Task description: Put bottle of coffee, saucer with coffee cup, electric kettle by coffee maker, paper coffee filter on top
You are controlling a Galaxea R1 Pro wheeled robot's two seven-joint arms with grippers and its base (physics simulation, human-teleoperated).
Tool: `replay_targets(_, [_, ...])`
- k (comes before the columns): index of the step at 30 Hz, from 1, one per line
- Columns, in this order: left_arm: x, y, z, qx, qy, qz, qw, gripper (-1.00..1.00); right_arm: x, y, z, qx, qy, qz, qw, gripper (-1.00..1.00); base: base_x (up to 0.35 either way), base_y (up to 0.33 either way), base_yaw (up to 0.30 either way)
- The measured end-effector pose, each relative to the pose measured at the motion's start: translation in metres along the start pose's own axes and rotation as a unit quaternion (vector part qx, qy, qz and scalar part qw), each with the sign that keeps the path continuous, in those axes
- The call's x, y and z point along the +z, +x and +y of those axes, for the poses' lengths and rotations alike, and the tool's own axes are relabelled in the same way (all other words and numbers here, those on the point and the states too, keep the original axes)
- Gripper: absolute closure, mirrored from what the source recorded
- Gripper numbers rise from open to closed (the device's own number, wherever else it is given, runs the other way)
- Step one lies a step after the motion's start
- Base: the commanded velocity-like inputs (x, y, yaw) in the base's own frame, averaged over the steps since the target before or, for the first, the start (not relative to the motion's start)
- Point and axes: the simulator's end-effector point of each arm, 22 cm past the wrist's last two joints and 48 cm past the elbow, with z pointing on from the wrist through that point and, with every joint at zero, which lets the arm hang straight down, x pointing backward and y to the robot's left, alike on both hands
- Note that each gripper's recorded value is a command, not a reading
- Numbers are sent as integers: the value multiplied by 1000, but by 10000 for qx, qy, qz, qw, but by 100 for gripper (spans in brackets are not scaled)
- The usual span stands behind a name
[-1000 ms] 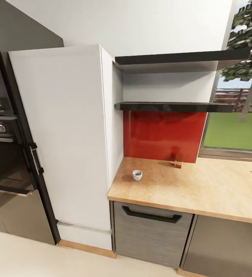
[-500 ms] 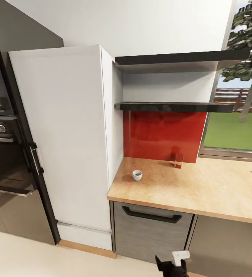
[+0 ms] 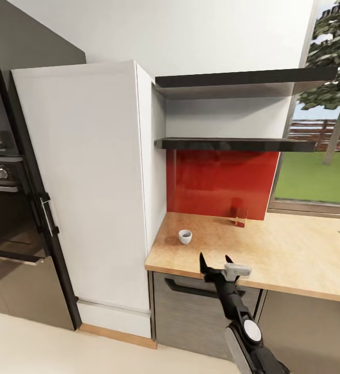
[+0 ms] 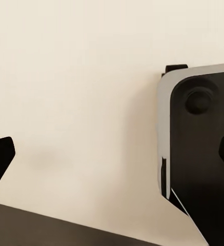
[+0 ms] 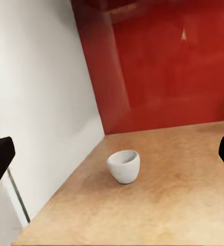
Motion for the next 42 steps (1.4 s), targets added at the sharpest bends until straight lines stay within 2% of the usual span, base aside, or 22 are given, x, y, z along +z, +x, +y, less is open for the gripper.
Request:
replay_targets(2, [0, 0, 0, 1, -2, -4, 10000, -100, 20, -25, 0, 12, 148, -160, 9998, -100, 0, 0, 0])
replay_targets(4, [0, 0, 0, 9, 0, 4, 10000, -100, 36, -34, -2, -26, 288, -61, 9996, -100, 0, 0, 0])
replay_targets(6, [0, 1, 0, 15, 1, 20, 10000, -100, 56, -41, -4, -104, 446, 237, 9987, -100, 0, 0, 0])
replay_targets(8, [0, 3, 0, 25, 2, 59, 10000, -100, 79, -50, -1, -271, 512, 670, 9961, -100, 0, 0, 0])
replay_targets(12, [0, 7, 0, 46, 4, 114, 9999, -100, 104, -59, 7, -548, 501, 1306, 9887, -100, 0, 0, 0])
replay_targets(13, [0, 7, 0, 48, 4, 120, 9999, -100, 106, -56, 6, -584, 520, 1418, 9868, -100, 20, 0, 0])
replay_targets(14, [0, 9, 0, 55, 9, 139, 9999, -100, 108, -43, -1, -689, 636, 1756, 9800, -100, 107, 0, 0])
replay_targets(16, [-1, 12, 0, 64, 16, 167, 9998, -100, 107, -21, -14, -828, 859, 2178, 9687, -100, 233, 0, 0])
replay_targets(20, [-1, 17, -1, 71, 22, 222, 9997, -100, 102, 3, -24, -921, 997, 2523, 9581, -100, 299, 0, 0])
replay_targets(27, [-3, 37, -1, 102, 16, 664, 9977, -100, 100, 14, -22, -923, 993, 2654, 9546, -100, 323, 7, 0])
replay_targets(37, [-4, 40, -1, 118, 15, 718, 9973, -100, 100, 15, -22, -927, 989, 2668, 9542, -100, 322, 140, 0])
replay_targets(42, [-4, 40, -2, 123, 22, 719, 9973, -100, 94, 36, -30, -957, 1045, 2900, 9465, -100, 321, 95, 0])
